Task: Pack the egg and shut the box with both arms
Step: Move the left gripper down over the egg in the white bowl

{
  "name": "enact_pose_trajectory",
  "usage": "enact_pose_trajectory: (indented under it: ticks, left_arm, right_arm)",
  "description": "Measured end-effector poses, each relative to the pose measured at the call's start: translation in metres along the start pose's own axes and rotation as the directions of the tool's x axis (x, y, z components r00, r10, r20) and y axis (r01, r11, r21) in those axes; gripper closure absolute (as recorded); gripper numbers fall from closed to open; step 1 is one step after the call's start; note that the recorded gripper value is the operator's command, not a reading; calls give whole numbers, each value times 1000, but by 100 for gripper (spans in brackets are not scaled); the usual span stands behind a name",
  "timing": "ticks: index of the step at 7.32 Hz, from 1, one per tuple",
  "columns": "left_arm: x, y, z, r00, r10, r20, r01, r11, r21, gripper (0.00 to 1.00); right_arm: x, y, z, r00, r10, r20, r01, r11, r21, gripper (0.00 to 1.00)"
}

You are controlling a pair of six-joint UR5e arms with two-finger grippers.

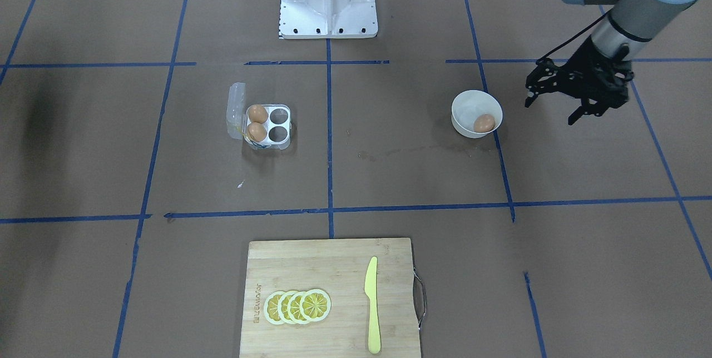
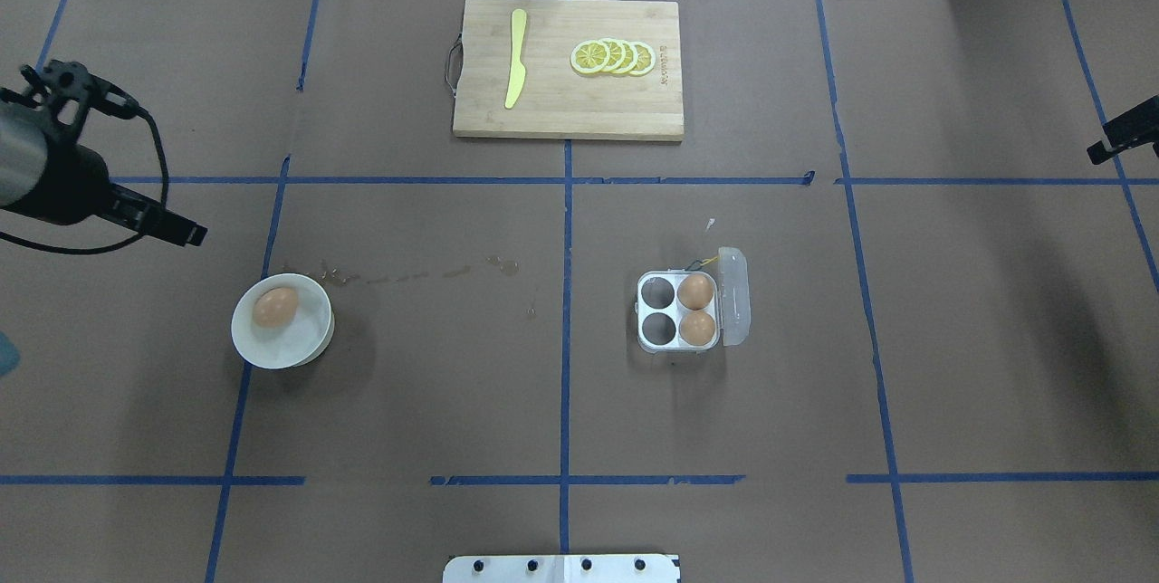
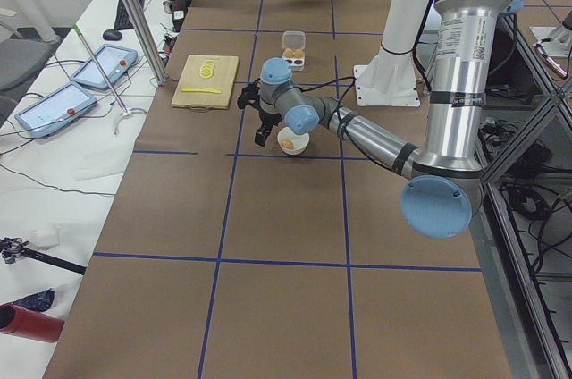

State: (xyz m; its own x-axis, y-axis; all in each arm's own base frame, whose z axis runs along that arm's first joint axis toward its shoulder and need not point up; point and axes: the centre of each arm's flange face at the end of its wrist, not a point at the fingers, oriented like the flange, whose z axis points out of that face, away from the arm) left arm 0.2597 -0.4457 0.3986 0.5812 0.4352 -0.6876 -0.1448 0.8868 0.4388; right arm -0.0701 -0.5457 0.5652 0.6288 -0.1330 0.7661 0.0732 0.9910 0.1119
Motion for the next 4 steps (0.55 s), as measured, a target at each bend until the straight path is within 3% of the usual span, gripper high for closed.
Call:
enact_pose_trajectory:
  ticks: [2,4]
  left_arm:
    - [56,8,26,998,64,18,-64,998,11,10]
    - [92,24,51,990,121,74,-121,993,-1,18]
  right_arm:
    - [-1,5,7,999,-38,6,38,999,16,0]
    - [-2,7,11,999,-48,8,48,999,15,0]
